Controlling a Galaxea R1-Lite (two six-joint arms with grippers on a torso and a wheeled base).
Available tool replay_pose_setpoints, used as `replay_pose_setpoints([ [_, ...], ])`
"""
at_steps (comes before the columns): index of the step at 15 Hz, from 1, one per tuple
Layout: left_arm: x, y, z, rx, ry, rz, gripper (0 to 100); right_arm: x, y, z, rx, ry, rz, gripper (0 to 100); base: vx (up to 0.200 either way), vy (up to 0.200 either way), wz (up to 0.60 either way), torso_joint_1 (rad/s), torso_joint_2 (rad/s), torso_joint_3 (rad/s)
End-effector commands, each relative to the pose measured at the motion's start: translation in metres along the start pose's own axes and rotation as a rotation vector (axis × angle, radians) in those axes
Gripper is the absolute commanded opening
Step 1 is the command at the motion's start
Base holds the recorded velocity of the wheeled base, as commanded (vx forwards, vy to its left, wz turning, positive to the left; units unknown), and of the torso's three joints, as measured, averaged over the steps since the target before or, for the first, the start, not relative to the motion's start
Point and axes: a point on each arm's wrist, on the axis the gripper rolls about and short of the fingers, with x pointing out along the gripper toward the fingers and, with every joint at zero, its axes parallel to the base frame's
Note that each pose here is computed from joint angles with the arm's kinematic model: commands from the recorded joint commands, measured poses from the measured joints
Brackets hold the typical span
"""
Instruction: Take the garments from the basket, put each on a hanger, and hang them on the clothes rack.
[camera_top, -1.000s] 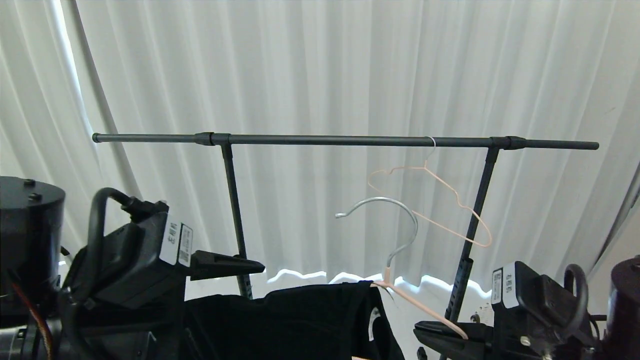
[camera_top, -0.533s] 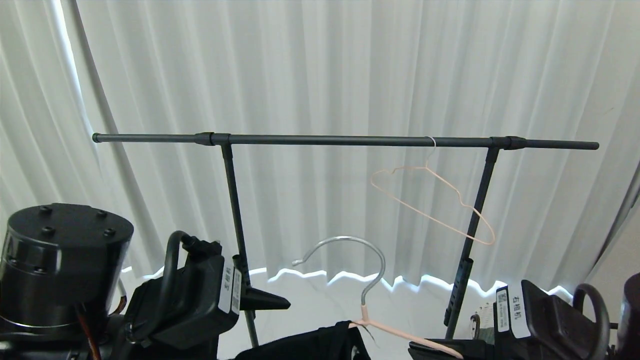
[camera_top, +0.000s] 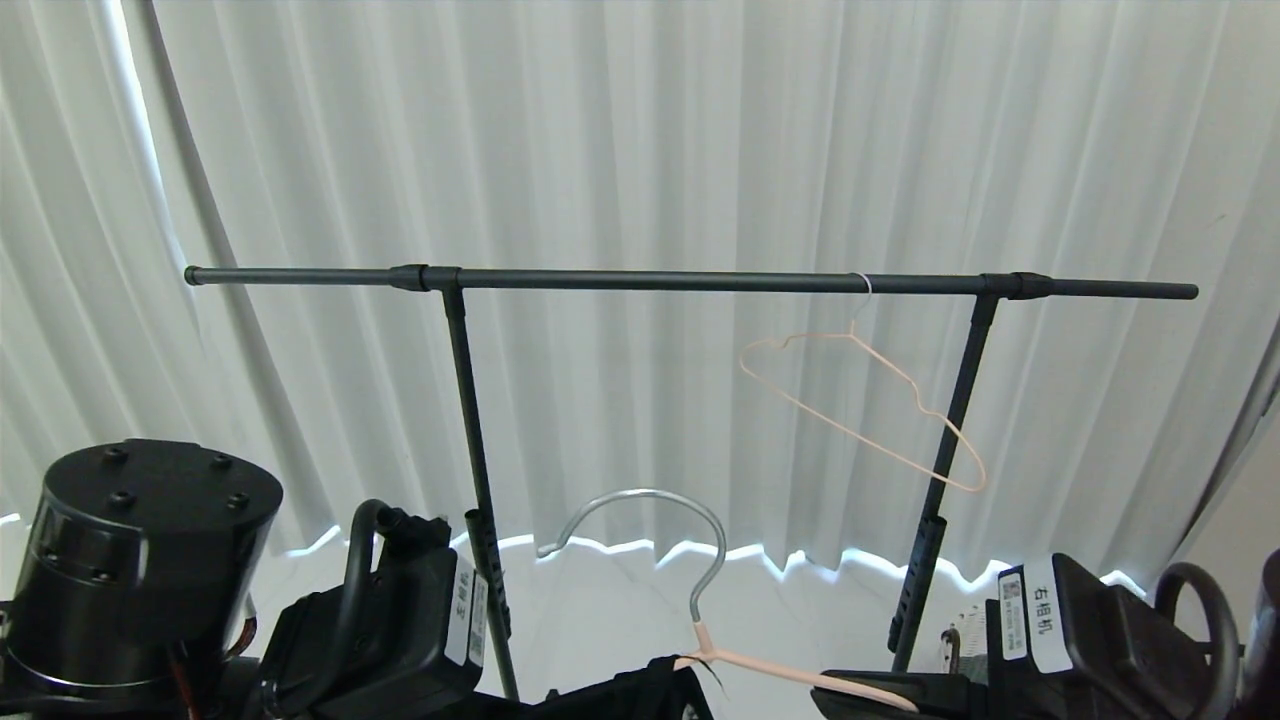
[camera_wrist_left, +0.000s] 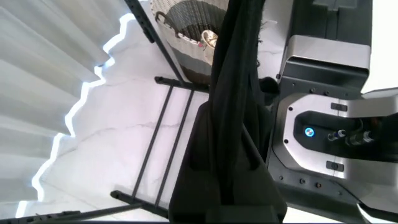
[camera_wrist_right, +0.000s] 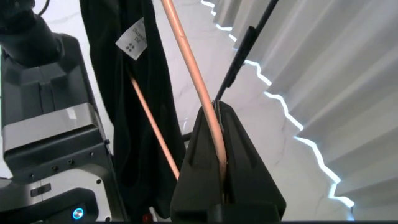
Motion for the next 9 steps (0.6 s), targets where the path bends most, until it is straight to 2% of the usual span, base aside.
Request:
replay_pose_setpoints([
  [1,0.000,0.000,-0.001,-0.001,0.003,0.000,0,0.000,0.000,0.000,0.000,-0.004,-0.001,0,0.000,0.000,0.00,0.000,0.00,0.000],
  [3,0.000,0.000,-0.001,-0.002,0.004,0.002,0,-0.001,0.000,0.000,-0.002,-0.006,-0.004,0,0.000,0.000,0.00,0.000,0.00,0.000],
  [4,0.000,0.000,-0.001,-0.002,0.005,0.002,0,-0.001,0.000,0.000,-0.003,-0.004,-0.008,100,0.000,0.000,0.00,0.000,0.00,0.000],
  [6,-0.001,0.003,-0.003,-0.015,0.012,0.024,0,-0.001,-0.001,-0.002,-0.002,0.007,-0.051,100,0.000,0.000,0.00,0.000,0.00,0.000],
  [9,-0.007,0.012,-0.012,-0.059,0.053,0.126,0,-0.003,-0.003,-0.006,0.000,0.026,-0.129,100,0.000,0.000,0.00,0.000,0.00,0.000],
])
